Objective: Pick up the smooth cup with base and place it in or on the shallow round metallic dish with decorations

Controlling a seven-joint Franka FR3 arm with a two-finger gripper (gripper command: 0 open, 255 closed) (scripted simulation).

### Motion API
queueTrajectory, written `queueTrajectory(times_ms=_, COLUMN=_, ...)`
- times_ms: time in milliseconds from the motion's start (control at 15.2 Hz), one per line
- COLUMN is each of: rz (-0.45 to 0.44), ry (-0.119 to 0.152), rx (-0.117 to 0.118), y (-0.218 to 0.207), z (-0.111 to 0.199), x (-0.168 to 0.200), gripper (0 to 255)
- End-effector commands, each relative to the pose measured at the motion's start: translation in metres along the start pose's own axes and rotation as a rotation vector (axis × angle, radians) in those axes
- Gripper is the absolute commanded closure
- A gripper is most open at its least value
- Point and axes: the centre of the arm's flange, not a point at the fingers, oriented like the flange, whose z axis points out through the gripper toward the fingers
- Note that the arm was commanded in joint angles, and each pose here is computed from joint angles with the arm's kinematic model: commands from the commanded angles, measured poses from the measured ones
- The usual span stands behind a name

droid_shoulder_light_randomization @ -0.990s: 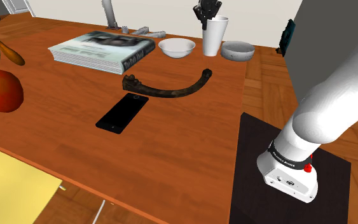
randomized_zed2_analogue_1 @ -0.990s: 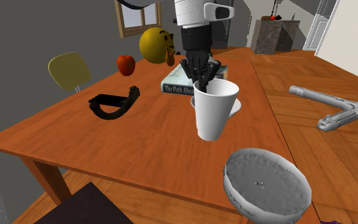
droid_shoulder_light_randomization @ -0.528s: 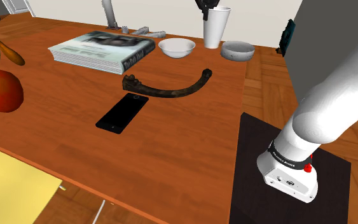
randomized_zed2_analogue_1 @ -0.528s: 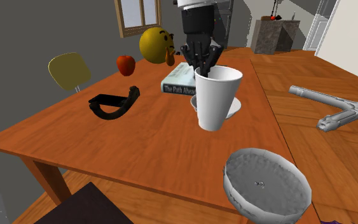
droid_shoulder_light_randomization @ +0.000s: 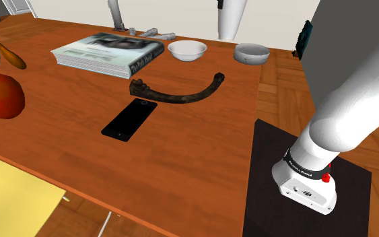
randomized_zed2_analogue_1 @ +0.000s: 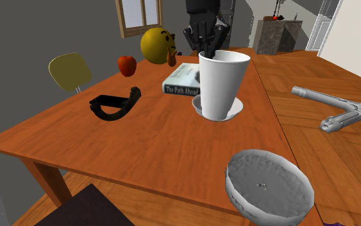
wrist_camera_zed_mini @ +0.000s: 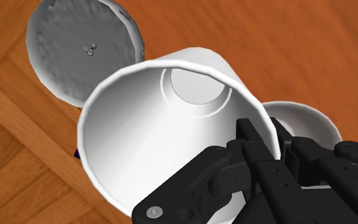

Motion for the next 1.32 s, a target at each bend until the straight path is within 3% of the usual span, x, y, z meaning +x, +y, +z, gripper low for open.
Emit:
queueTrajectory(times_ms=0, rz=0.0, ry=0.0, rx=0.0, y=0.019, z=-0.005, x=-0.002, gripper=255)
queueTrajectory(times_ms=858, rz=0.0, ry=0.0, rx=0.0, y=0.185, z=-0.037, x=-0.016, gripper=255)
queueTrajectory(times_ms=1254, rz=0.0, ry=0.0, rx=0.0, y=0.181, z=-0.006, x=-0.019, gripper=255)
